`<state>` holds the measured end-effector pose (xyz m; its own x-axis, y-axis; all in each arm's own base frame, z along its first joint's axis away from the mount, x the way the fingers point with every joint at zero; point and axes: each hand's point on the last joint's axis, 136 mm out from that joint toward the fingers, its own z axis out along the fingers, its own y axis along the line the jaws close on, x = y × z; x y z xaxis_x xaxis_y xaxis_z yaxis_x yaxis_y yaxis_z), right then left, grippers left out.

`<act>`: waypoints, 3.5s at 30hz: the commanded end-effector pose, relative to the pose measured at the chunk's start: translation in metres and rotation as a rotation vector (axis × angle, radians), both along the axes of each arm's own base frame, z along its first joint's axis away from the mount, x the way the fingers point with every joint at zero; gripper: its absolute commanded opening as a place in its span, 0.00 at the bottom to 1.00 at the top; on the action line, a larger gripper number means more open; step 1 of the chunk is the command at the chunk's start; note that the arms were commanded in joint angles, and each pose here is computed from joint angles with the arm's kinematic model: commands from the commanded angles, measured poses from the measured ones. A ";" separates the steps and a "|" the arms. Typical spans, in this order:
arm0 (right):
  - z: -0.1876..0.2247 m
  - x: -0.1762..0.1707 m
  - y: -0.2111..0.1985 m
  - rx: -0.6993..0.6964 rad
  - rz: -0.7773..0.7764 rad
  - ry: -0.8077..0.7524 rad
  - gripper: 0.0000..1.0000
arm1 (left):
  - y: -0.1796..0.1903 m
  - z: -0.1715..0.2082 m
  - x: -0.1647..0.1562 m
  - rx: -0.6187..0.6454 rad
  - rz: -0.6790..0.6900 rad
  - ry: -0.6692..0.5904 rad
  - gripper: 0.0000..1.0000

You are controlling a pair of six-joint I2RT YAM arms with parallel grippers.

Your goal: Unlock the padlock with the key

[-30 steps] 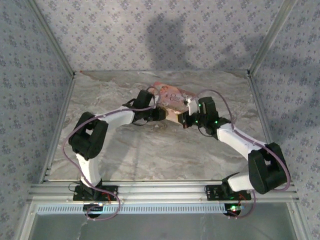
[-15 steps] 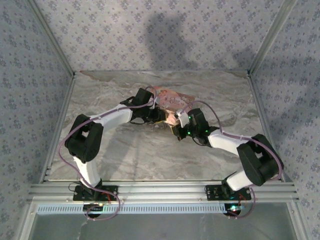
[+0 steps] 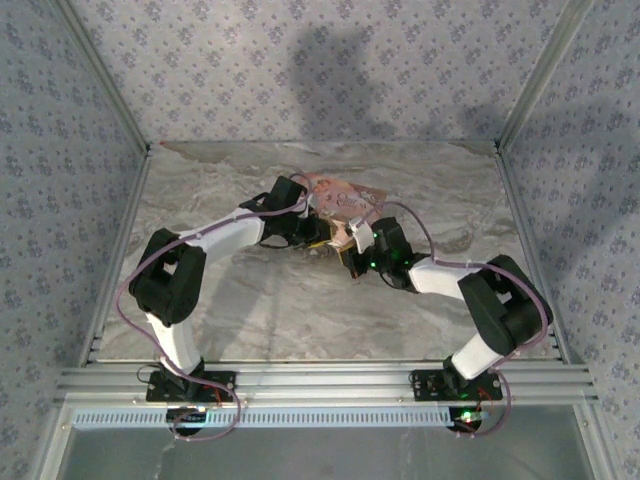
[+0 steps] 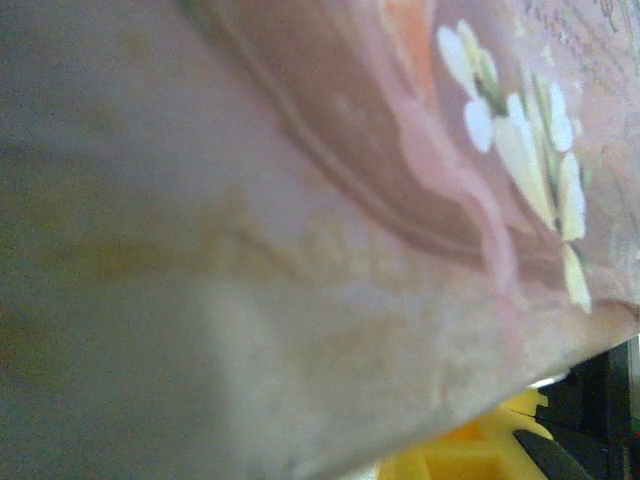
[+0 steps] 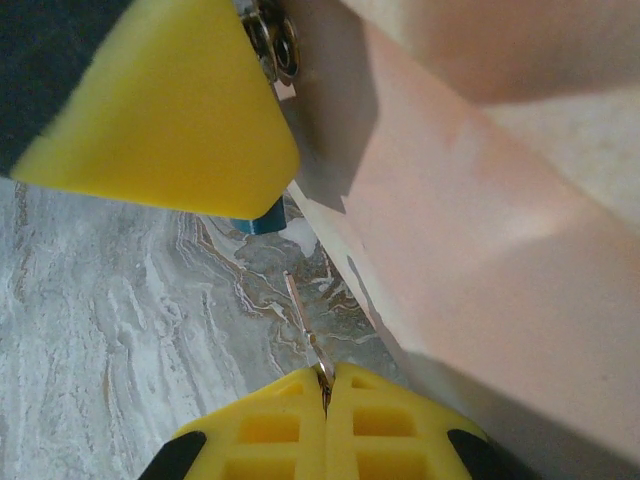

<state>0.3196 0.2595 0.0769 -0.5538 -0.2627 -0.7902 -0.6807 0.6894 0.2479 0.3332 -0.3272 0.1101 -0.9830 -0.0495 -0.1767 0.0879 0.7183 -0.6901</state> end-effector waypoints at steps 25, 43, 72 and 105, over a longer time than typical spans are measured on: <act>0.020 0.014 0.009 0.129 -0.030 -0.041 0.00 | -0.014 0.046 -0.004 -0.117 -0.015 -0.041 0.15; 0.028 0.017 0.006 0.187 -0.040 -0.046 0.00 | -0.013 0.044 -0.003 -0.118 -0.008 -0.034 0.15; 0.102 0.060 0.036 0.384 -0.018 -0.207 0.00 | -0.014 0.035 -0.006 -0.128 -0.004 -0.006 0.14; -0.011 0.036 0.013 0.298 -0.145 0.117 0.00 | -0.009 -0.032 -0.005 -0.052 -0.007 0.047 0.28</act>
